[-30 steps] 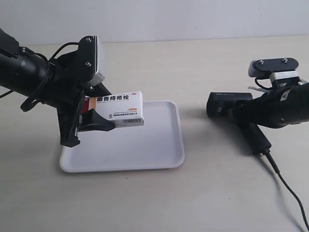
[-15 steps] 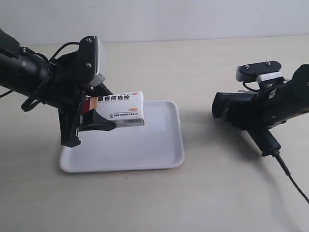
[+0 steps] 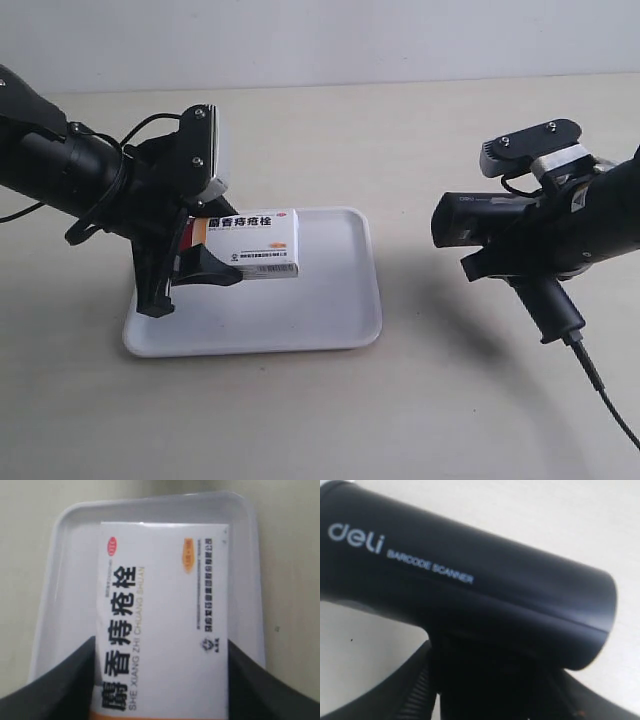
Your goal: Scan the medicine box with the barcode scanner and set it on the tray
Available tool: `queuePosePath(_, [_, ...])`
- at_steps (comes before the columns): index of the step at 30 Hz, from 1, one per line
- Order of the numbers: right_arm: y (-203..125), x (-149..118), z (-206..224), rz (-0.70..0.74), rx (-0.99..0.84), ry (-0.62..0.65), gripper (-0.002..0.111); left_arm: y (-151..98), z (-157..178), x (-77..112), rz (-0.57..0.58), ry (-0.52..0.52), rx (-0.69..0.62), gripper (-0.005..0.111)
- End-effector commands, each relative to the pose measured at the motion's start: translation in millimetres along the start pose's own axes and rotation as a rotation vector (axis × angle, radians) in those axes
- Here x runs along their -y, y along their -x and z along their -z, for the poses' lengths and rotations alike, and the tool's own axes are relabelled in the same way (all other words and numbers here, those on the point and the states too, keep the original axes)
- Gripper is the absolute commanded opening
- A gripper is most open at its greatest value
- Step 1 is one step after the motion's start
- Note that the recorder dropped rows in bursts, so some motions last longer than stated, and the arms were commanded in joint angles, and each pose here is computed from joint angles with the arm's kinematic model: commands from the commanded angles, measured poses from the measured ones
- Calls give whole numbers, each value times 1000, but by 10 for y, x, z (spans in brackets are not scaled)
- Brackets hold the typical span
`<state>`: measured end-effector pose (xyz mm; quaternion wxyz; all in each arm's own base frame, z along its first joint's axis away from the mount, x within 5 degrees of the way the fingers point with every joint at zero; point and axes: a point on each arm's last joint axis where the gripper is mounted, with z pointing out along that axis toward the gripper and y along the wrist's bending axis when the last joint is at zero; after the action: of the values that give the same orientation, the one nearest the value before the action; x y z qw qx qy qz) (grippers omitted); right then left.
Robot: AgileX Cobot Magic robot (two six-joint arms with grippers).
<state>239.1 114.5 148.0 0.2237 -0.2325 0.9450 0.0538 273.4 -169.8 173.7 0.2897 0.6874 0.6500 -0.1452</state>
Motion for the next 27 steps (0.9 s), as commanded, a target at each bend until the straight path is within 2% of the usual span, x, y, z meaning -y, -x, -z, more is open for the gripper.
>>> queuePosePath(1, [43,7,-47,32,48,-10,0,29,6,-2,8,7,12,3])
queuePosePath(13, [-74,14,-483,28,-25,-11,0,28,6,-2,12,7,12,3])
queuePosePath(15, [-77,14,-487,26,-27,-11,4,28,6,-2,12,7,12,3])
queuePosePath(18, [-78,13,-489,21,-28,-11,21,28,6,-2,12,7,12,3])
queuePosePath(20, [-75,13,-493,9,-23,-11,40,28,6,-2,12,7,12,3])
queuePosePath(23, [-72,9,-493,-50,-20,-7,63,28,6,-2,12,7,12,3])
queuePosePath(25, [-72,8,-493,-71,-20,-6,72,28,6,-2,12,7,12,3])
queuePosePath(27, [-72,7,-493,-86,-20,-5,74,28,6,-2,12,7,12,3])
